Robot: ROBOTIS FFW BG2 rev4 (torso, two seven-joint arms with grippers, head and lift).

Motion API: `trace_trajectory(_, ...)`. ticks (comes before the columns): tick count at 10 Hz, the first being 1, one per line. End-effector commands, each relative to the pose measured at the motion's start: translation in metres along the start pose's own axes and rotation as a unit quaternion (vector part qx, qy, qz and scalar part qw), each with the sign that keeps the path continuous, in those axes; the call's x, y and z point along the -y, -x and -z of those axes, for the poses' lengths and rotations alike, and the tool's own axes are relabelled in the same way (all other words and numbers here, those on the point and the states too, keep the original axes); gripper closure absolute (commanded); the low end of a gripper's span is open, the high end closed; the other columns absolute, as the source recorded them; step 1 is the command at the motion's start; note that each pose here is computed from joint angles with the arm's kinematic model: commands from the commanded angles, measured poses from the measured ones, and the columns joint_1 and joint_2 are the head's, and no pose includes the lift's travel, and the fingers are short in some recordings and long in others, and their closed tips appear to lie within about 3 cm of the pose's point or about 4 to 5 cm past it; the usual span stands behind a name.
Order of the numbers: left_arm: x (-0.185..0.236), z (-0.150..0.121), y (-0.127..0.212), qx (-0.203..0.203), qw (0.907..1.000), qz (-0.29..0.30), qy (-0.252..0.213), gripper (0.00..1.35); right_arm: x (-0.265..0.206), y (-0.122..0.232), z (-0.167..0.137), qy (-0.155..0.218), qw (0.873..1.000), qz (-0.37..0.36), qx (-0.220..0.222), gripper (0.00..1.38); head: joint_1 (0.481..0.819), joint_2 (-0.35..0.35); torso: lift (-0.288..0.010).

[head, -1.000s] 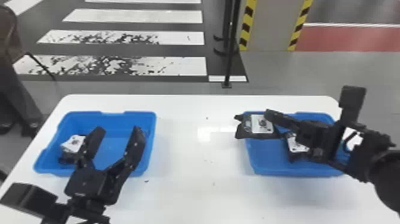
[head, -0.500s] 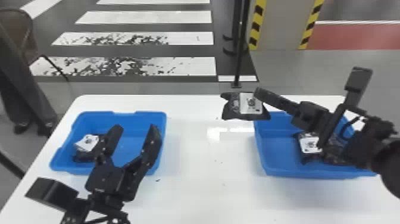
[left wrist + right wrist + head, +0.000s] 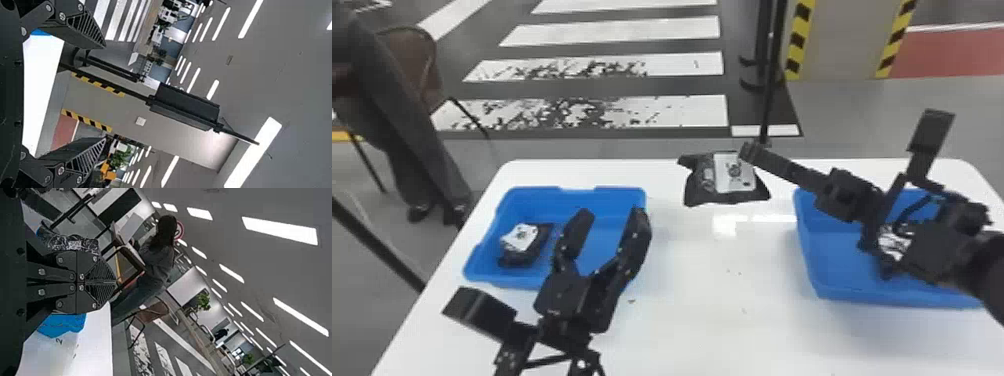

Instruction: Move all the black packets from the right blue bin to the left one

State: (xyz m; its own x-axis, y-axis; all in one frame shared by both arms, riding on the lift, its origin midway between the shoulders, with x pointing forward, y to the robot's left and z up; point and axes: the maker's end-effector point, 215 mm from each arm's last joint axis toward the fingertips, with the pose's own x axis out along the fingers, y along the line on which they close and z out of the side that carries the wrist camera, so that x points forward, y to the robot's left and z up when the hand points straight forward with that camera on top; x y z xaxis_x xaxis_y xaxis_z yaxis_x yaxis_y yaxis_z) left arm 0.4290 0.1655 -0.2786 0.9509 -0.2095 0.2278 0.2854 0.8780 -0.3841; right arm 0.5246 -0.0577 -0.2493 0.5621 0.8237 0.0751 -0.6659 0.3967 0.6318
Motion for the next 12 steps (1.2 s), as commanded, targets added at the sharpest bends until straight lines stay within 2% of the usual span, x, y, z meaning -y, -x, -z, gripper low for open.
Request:
trace_trajectory(1, 0.012, 0.016, -0.003, -0.020, 0.9978, 0.010, 0.062, 0.22, -0.009, -0.008, 0.002, -0.007, 1.000, -0.015, -0.003, 1.16, 0.695, 0.125, -0.140)
trace_trajectory(3, 0.037, 0.022, -0.010, -0.025, 0.9911, 0.041, 0.124, 0.22, -0.014, -0.012, 0.006, -0.021, 0.999, -0.026, -0.003, 1.16, 0.695, 0.116, -0.140)
trace_trajectory(4, 0.045, 0.027, -0.012, -0.032, 0.9892, 0.049, 0.134, 0.22, -0.019, -0.018, 0.011, -0.028, 0.999, -0.035, -0.008, 1.16, 0.695, 0.103, -0.140)
trace_trajectory(6, 0.047, 0.030, -0.013, -0.035, 0.9889, 0.051, 0.135, 0.22, -0.032, -0.027, 0.023, -0.041, 0.998, -0.053, -0.019, 1.16, 0.695, 0.096, -0.140)
trace_trajectory(9, 0.053, 0.044, -0.015, -0.052, 0.9870, 0.058, 0.141, 0.22, -0.049, -0.041, 0.037, -0.054, 0.995, -0.075, -0.034, 1.16, 0.695, 0.123, -0.140)
trace_trajectory(12, 0.056, 0.058, -0.015, -0.071, 0.9847, 0.062, 0.147, 0.22, -0.059, -0.045, 0.031, -0.061, 0.994, -0.091, -0.027, 1.16, 0.695, 0.127, -0.140)
